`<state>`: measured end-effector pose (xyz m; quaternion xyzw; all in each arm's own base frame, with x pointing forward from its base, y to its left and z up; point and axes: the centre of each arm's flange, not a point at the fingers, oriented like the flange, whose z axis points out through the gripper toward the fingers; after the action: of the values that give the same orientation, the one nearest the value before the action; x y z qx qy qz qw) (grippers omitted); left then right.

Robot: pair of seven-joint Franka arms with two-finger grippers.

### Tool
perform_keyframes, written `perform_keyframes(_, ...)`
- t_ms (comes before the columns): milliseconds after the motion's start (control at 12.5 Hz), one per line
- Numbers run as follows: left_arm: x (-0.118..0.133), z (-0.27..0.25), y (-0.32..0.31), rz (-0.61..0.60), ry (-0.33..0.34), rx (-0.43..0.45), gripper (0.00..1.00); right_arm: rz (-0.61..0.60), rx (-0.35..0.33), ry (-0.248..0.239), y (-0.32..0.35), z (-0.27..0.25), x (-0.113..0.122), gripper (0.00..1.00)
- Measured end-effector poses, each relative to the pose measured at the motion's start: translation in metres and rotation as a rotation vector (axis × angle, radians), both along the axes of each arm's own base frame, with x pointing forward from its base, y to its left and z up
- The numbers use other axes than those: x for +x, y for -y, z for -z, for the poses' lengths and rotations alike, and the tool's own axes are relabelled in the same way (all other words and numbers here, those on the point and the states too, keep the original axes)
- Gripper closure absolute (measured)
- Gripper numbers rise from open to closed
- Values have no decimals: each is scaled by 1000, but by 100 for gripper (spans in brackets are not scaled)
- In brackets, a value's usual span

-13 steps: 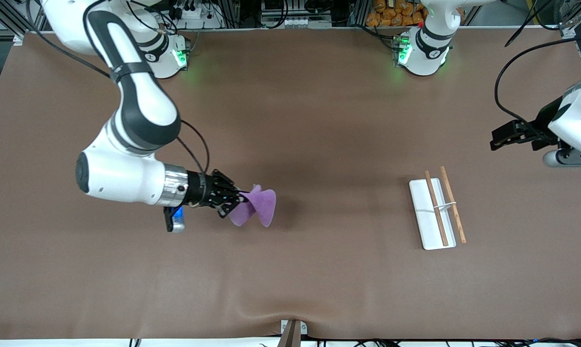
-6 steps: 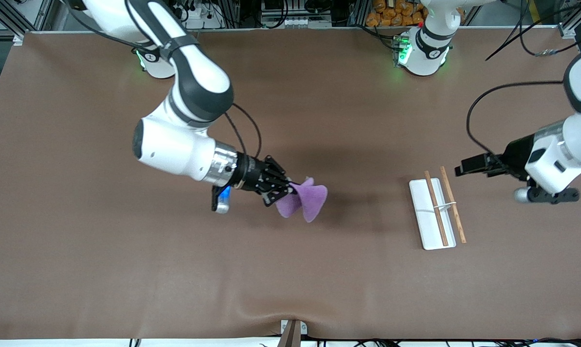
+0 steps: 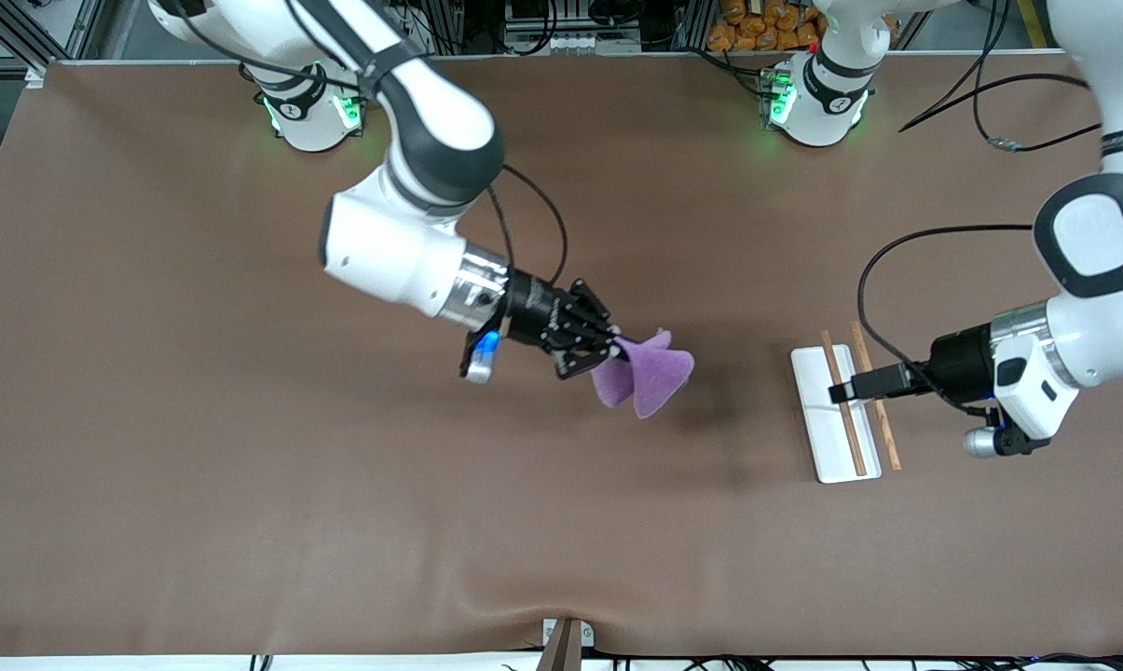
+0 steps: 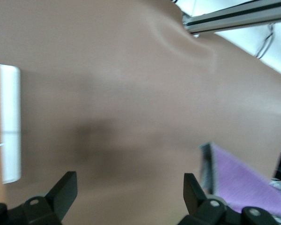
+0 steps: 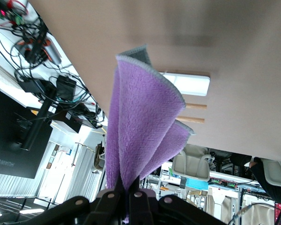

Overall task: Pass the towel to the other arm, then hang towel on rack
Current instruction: 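Carry the towel with the right gripper while the left gripper reaches it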

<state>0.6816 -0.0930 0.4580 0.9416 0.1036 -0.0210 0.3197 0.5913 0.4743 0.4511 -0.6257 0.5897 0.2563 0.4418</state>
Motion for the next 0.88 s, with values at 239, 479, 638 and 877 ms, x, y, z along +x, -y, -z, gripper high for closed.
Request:
perform_keyframes(239,9,24,14,-37,-29,-112,0,46,1,1,-21,5,-15,96)
perform_keyframes(479,11,42,42,-18,-48,-134,0,69,2,3,-33,10,-21,96)
perform_keyframes(638,6,58,72,22,-71,-136,0,76,0,6,-30,11,-17,96)
perform_keyframes(877,7,86,98,34,-87,-130,0,80,-2,5,-29,13,-15,96)
